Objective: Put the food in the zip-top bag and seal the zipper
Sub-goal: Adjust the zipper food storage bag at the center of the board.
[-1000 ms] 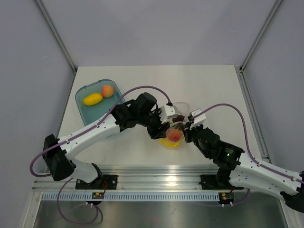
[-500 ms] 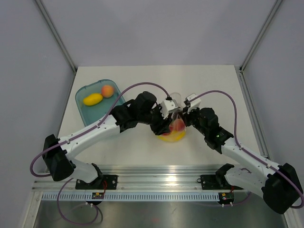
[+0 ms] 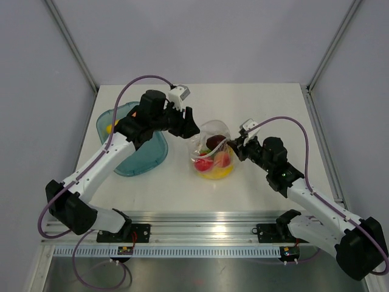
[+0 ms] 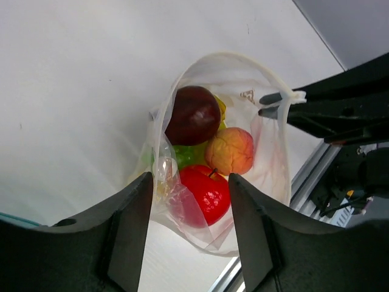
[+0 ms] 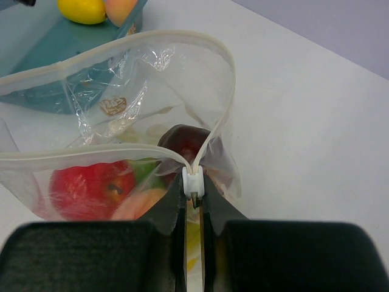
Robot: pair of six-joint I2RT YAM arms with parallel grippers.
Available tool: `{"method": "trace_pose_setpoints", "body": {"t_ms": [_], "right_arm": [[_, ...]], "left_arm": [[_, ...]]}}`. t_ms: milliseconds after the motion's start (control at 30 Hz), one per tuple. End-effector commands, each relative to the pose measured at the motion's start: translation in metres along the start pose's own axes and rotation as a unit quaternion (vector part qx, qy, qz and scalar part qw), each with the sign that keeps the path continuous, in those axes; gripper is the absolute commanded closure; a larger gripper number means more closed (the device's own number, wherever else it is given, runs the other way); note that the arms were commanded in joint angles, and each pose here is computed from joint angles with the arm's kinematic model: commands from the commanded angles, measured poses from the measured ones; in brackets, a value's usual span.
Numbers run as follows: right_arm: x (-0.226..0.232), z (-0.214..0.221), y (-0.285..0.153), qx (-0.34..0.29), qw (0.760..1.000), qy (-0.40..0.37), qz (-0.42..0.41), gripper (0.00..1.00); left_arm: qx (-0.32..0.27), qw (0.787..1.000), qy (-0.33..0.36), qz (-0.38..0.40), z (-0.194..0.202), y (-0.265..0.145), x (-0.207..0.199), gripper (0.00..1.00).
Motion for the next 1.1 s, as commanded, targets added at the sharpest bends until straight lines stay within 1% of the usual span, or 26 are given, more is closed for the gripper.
{"method": "trace_pose_setpoints", "body": {"t_ms": [0, 100, 167, 200, 267, 400, 467, 500, 533, 567, 600, 733, 767, 867, 1033, 1067], "right_arm": [[0.007, -0.02, -0.002, -0.054, 0.998, -0.01, -0.033, 1.0], [0.009, -0.021, -0.003, -0.053, 0.998, -0.011, -0.037, 1.0], [0.008, -0.021, -0.003, -0.051, 0.998, -0.012, -0.035, 1.0], [0.008, -0.02, -0.004, -0.05, 0.998, -0.011, -0.033, 1.0], [0.007, -0.019, -0.005, -0.051, 0.998, -0.011, -0.031, 1.0], [0.007, -0.017, -0.007, -0.052, 0.998, -0.012, -0.028, 1.0], [0.007, -0.017, -0.007, -0.053, 0.998, -0.012, -0.028, 1.0], [0.007, -0.017, -0.007, -0.052, 0.998, -0.011, -0.028, 1.0], [0.007, -0.016, -0.007, -0.053, 0.998, -0.01, -0.027, 1.0], [0.007, -0.017, -0.006, -0.053, 0.998, -0.009, -0.028, 1.0], [0.007, -0.018, -0.006, -0.054, 0.998, -0.009, -0.028, 1.0], [0.006, -0.02, -0.006, -0.05, 0.998, -0.012, -0.023, 1.0], [0.006, -0.022, -0.006, -0.046, 0.999, -0.013, -0.023, 1.0], [0.008, -0.026, -0.007, -0.049, 0.998, -0.017, -0.027, 1.0], [0.01, -0.034, -0.005, -0.06, 0.997, -0.024, -0.038, 1.0], [0.011, -0.037, -0.005, -0.062, 0.997, -0.027, -0.041, 1.0]], "left_arm": [[-0.03, 0.998, -0.036, -0.028, -0.027, -0.013, -0.007, 0.42], [-0.002, 0.999, -0.031, -0.045, -0.017, -0.003, 0.001, 0.38], [0.007, 0.998, -0.021, -0.05, -0.013, 0.003, 0.006, 0.37], [0.013, 0.997, -0.018, -0.072, -0.01, 0.006, 0.011, 0.38], [0.036, 0.996, -0.012, -0.083, -0.001, 0.015, 0.018, 0.38], [0.063, 0.995, -0.017, -0.081, 0.013, 0.027, 0.023, 0.43], [0.07, 0.994, -0.021, -0.081, 0.018, 0.032, 0.024, 0.49], [0.073, 0.994, -0.023, -0.078, 0.021, 0.034, 0.025, 0.56], [0.073, 0.994, -0.024, -0.078, 0.021, 0.035, 0.025, 0.8], [0.077, 0.994, -0.028, -0.079, 0.021, 0.035, 0.026, 0.93], [0.079, 0.993, -0.031, -0.08, 0.02, 0.033, 0.027, 1.0], [0.054, 0.991, -0.054, -0.107, 0.011, 0.009, 0.039, 1.0], [0.037, 0.99, -0.052, -0.123, 0.004, -0.003, 0.039, 1.0], [0.029, 0.986, -0.055, -0.152, 0.003, -0.019, 0.042, 1.0], [0.062, 0.983, -0.054, -0.163, 0.015, -0.022, 0.044, 1.0], [0.066, 0.985, -0.053, -0.153, 0.017, -0.021, 0.042, 1.0]]}}
Point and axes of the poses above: each gripper's point midway between its finger pads, its own y axis out along the fingers, its own x axis along the line the jaws close on, z = x × y, the point moved 8 cm from there along -y, back along the fingers, and after that the axes turned 13 degrees about y, right-handed, at the moved point
